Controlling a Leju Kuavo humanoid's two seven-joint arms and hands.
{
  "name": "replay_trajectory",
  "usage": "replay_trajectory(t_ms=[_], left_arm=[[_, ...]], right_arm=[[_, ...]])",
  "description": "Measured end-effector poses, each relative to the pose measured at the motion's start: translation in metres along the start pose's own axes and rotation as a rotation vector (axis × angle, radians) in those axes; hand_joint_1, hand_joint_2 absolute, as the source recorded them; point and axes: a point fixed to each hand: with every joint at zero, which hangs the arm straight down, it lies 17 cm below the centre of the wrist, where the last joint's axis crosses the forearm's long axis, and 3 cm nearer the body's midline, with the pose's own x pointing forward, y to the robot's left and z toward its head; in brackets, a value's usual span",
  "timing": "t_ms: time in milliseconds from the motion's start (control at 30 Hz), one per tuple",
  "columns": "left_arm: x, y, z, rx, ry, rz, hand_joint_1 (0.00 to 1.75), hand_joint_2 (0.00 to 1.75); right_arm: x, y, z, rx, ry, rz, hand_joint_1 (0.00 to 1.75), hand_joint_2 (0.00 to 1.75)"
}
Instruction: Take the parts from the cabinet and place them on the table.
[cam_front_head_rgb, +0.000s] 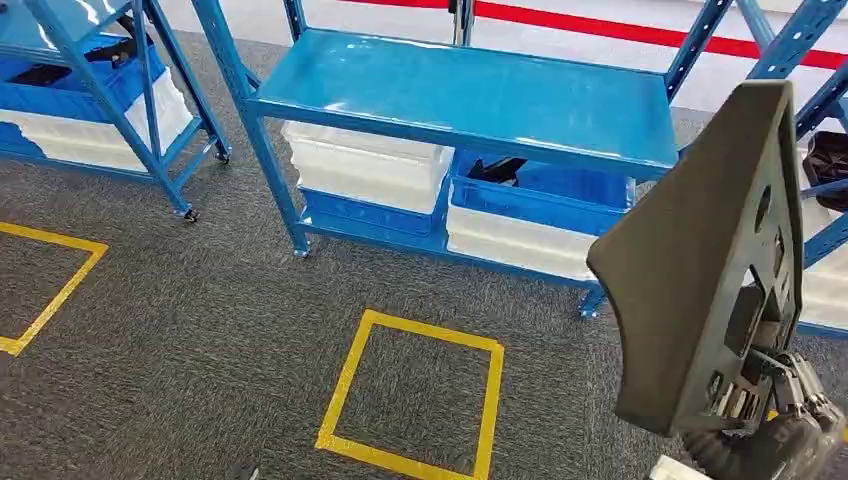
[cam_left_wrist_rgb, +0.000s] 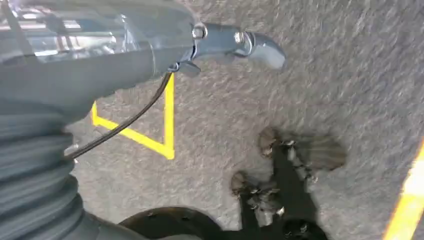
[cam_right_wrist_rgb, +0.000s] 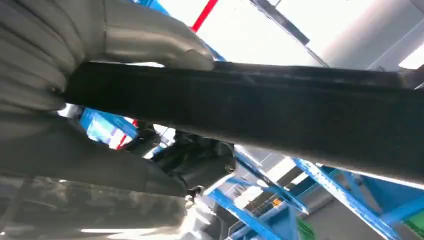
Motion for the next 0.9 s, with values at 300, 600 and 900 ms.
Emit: replay_trajectory(t_ms=[300,600,900], left_arm=[[0.0021,0.001,0.0006,0.001,-0.024,0.001,0.0,1.75],[0.0011,-0.0032,0.0014,-0.005,-0.021,0.001,0.0,1.75],[-0.0005,-0.0071,0.0022,-0.01,-0.013,0.002,0.0,1.75]], right_arm=[[0.0002,0.0047,0.0022,0.013,0.004,-0.001,1.34,1.75],[0.0012,0.0065,0.003,0.018,0.007,-0.008,1.34,1.75],[0.001,0.0079,0.0032,0.022,0.011,-0.015,1.34,1.75]])
